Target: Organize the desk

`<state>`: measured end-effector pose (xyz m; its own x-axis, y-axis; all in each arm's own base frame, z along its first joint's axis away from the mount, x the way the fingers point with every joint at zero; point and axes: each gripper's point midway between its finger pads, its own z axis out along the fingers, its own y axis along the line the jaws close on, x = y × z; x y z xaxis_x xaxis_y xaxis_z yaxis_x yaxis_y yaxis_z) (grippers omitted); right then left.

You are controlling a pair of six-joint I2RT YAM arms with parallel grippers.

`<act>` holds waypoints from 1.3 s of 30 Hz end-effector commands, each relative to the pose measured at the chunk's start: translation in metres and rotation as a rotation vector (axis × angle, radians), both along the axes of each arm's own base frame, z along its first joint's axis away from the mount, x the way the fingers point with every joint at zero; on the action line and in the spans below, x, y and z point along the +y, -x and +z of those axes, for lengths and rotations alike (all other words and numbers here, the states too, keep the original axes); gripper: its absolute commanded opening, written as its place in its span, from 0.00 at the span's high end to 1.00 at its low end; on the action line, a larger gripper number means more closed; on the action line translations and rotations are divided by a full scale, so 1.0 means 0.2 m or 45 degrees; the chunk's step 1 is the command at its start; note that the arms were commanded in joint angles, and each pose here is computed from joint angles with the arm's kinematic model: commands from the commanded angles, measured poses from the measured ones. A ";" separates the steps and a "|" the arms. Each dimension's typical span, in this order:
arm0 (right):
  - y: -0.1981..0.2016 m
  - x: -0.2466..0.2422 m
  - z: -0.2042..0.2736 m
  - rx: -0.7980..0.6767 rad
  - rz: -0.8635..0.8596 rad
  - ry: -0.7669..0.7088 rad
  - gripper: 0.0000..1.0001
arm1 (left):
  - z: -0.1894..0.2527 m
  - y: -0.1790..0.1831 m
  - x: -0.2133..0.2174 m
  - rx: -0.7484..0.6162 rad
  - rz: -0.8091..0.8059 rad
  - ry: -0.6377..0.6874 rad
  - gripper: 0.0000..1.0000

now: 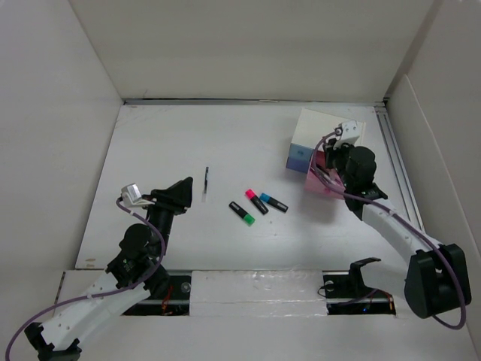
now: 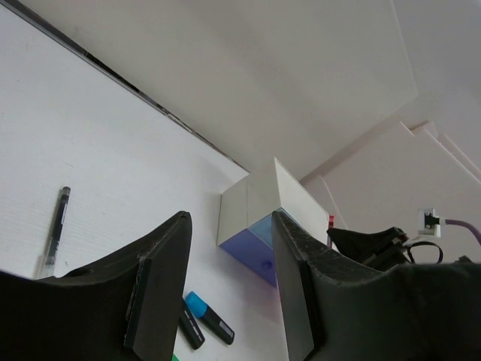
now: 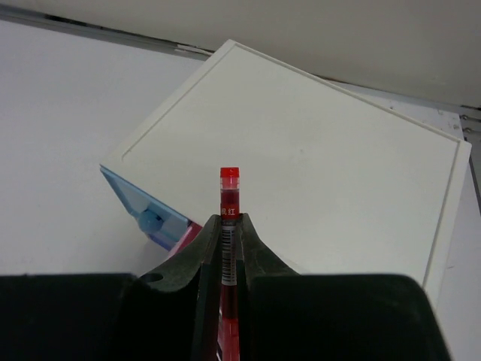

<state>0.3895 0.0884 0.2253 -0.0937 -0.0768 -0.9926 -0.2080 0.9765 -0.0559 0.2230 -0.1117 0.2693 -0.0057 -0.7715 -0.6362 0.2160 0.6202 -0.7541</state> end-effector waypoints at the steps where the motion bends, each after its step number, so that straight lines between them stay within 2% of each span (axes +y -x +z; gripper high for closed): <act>1: 0.00 0.00 0.22 -0.213 0.030 -0.015 0.99 | 0.07 0.01 0.00 -0.057 -0.017 0.036 0.58; 9: 0.14 -0.04 0.13 -0.167 0.031 0.003 0.96 | 0.08 0.01 0.00 -0.061 -0.016 0.040 0.58; 11: 0.18 -0.09 0.12 -0.145 -0.024 0.023 0.94 | 0.08 0.02 0.00 -0.062 -0.016 0.042 0.58; 13: 0.20 -0.13 0.11 -0.127 -0.063 0.030 0.88 | 0.08 0.02 0.00 -0.066 -0.020 0.044 0.58; 14: 0.21 -0.13 0.13 -0.132 -0.065 0.025 0.76 | 0.08 0.02 0.00 -0.064 -0.018 0.043 0.58; 15: 0.22 -0.13 0.14 -0.141 -0.058 0.020 0.69 | 0.09 0.02 0.00 -0.070 -0.020 0.048 0.58; 17: 0.25 -0.10 0.18 -0.167 -0.014 0.006 0.57 | 0.08 0.02 0.01 -0.067 -0.014 0.043 0.57; 18: 0.25 -0.09 0.20 -0.174 -0.002 0.000 0.55 | 0.09 0.02 0.01 -0.069 -0.014 0.045 0.58; 22: 0.26 -0.07 0.34 -0.219 0.020 -0.012 0.53 | 0.09 0.02 0.01 -0.068 -0.008 0.046 0.58; 24: 0.25 -0.04 0.34 -0.194 0.042 -0.012 0.66 | 0.09 0.02 0.02 -0.069 -0.004 0.048 0.57; 29: 0.23 0.35 0.40 -0.131 0.340 -0.025 0.98 | 0.08 0.02 0.03 -0.066 0.006 0.047 0.58; 30: 0.26 0.51 0.39 -0.102 0.436 -0.017 1.00 | 0.09 0.02 0.03 -0.070 0.010 0.050 0.60; 31: 0.21 0.60 0.25 0.016 0.447 0.035 1.00 | 0.09 0.02 0.04 -0.069 0.013 0.052 0.60; 32: 0.18 0.67 0.31 0.014 0.428 0.032 1.00 | 0.08 0.02 0.04 -0.064 0.017 0.049 0.63; 34: 0.18 0.88 0.23 0.089 0.491 0.032 1.00 | 0.08 0.02 0.06 -0.057 0.046 0.061 0.67; 35: 0.15 1.00 0.07 0.189 0.528 0.043 1.00 | 0.09 0.02 0.08 -0.055 0.062 0.079 0.71; 36: 0.14 1.10 0.07 0.200 0.562 0.019 0.99 | 0.09 0.03 0.13 -0.053 0.110 0.104 0.79; 37: 0.17 1.24 0.05 0.191 0.643 -0.005 0.95 | 0.07 0.03 0.15 -0.035 0.130 0.106 0.84; 38: 0.17 1.34 -0.13 0.295 0.660 -0.032 0.84 | 0.06 0.03 0.17 -0.029 0.152 0.137 0.88; 39: 0.16 1.42 -0.14 0.305 0.681 -0.049 0.78 | 0.08 0.04 0.22 -0.037 0.192 0.178 0.93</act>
